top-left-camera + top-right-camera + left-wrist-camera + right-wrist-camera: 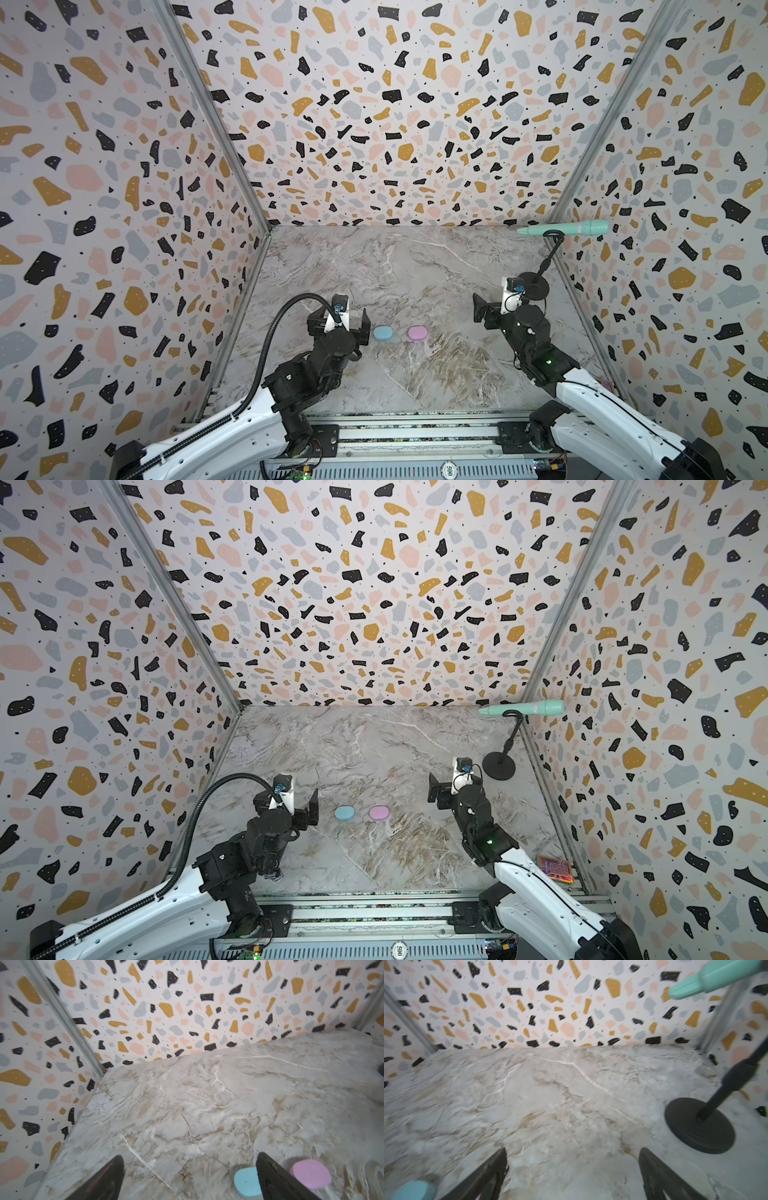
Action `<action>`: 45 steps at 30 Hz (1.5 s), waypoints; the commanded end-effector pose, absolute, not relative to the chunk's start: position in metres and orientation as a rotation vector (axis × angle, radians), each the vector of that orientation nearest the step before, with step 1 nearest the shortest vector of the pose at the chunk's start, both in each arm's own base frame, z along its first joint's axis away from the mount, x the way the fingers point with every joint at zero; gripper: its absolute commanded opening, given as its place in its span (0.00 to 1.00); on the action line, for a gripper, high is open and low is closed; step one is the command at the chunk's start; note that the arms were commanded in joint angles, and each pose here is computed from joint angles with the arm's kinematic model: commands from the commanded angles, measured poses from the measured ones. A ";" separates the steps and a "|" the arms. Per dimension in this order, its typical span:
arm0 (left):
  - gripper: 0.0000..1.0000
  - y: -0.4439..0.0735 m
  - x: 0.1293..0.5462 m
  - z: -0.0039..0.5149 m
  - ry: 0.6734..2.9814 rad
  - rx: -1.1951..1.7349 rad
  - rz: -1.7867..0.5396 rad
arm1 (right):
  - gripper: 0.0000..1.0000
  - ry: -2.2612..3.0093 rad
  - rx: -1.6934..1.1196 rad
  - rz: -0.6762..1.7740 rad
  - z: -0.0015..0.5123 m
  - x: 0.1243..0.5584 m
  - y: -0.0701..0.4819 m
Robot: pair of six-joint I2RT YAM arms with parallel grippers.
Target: Insert the wireless bluetooth earbuds into the charging case
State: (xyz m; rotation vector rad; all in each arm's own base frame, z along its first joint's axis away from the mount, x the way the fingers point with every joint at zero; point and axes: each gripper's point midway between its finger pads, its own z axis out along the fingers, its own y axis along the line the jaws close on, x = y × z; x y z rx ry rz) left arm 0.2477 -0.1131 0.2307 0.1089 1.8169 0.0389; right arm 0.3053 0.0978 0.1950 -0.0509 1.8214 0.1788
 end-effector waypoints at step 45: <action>1.00 0.032 0.350 0.130 1.691 -0.239 0.286 | 0.99 1.718 -0.005 -0.088 0.123 0.366 0.007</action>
